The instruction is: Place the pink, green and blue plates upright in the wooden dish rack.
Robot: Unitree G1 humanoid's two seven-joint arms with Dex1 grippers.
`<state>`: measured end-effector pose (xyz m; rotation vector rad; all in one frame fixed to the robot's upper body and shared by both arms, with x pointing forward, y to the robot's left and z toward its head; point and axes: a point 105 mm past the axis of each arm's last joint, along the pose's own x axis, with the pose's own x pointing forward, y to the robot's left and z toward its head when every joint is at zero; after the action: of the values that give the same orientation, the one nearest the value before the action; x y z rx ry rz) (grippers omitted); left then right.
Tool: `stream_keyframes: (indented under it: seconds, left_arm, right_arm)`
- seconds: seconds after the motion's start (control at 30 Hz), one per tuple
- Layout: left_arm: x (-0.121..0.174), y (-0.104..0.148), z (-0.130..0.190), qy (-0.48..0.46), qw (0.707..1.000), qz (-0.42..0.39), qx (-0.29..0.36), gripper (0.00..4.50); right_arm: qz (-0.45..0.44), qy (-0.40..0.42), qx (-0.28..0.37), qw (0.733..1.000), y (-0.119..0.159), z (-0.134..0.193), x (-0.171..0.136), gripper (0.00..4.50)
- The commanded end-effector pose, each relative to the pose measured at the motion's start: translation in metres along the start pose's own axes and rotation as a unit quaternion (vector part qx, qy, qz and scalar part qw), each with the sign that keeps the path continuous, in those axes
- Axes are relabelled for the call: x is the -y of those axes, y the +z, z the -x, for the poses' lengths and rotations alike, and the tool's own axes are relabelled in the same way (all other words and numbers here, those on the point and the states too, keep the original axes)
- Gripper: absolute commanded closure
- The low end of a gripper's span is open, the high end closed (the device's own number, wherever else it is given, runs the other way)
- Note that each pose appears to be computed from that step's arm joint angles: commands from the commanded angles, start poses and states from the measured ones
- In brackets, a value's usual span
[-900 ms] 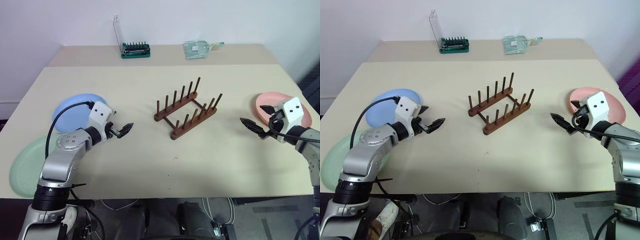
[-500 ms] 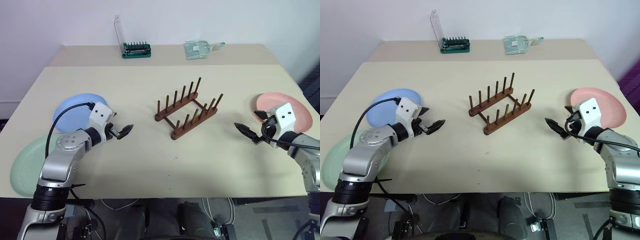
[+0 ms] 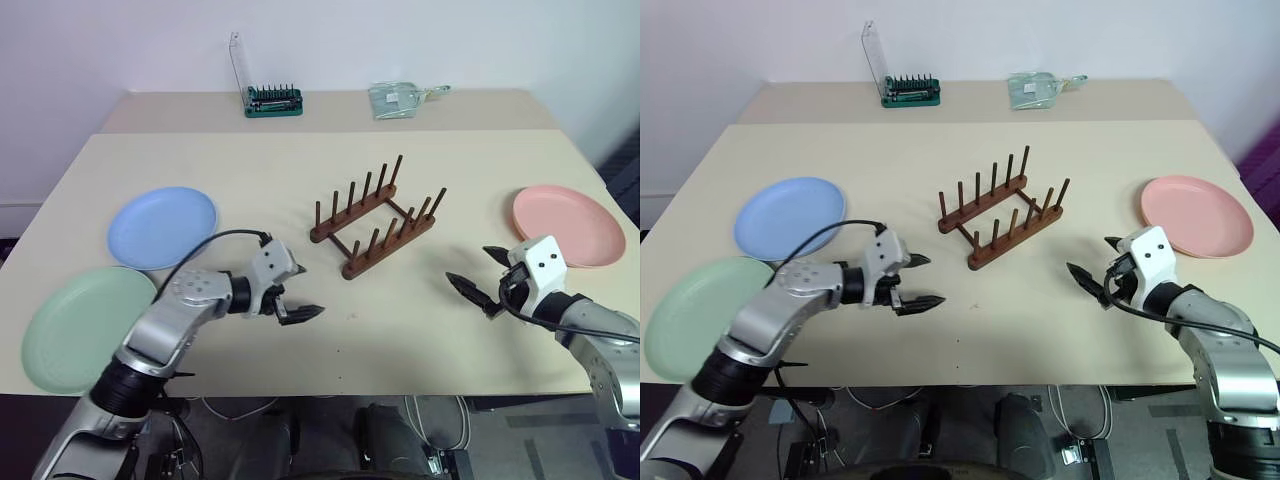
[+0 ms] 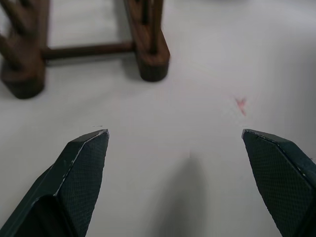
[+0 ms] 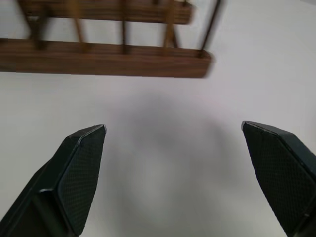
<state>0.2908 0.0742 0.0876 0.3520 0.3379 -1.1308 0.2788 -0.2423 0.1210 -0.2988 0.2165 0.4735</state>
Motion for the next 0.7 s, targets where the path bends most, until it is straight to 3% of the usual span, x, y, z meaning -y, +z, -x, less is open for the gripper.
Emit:
stream_keyframes:
  seconds: [0.03,0.2,0.37,0.47,0.63,0.67,0.7]
  left_arm:
    - [-0.008,0.01,-0.025,0.066,0.998,-0.001,0.02,0.06]
    - [-0.001,0.014,-0.056,0.094,0.995,0.003,0.03,0.06]
    - [-0.002,0.019,-0.073,0.104,0.992,0.062,0.046,0.06]
    - [-0.001,0.023,-0.077,0.106,0.99,0.07,0.057,0.84]
    - [-0.004,0.024,-0.078,0.121,0.988,0.076,0.065,3.37]
    - [-0.005,0.023,-0.078,0.124,0.987,0.075,0.064,3.74]
    - [-0.006,0.023,-0.078,0.124,0.988,0.071,0.065,3.76]
  right_arm:
    - [0.007,0.024,0.012,1.0,0.014,0.009,-0.014,0.0]
    - [-0.007,0.112,0.009,0.994,0.02,0.013,-0.05,0.0]
    - [0.002,0.123,0.005,0.992,0.022,0.007,-0.055,0.0]
    - [0.003,0.124,0.006,0.992,0.023,0.005,-0.056,0.0]
    - [0.002,0.127,0.003,0.992,0.021,0.004,-0.06,0.0]
    - [0.002,0.128,0.001,0.992,0.02,0.005,-0.061,0.0]
    - [0.002,0.13,-0.004,0.991,0.017,0.006,-0.062,0.0]
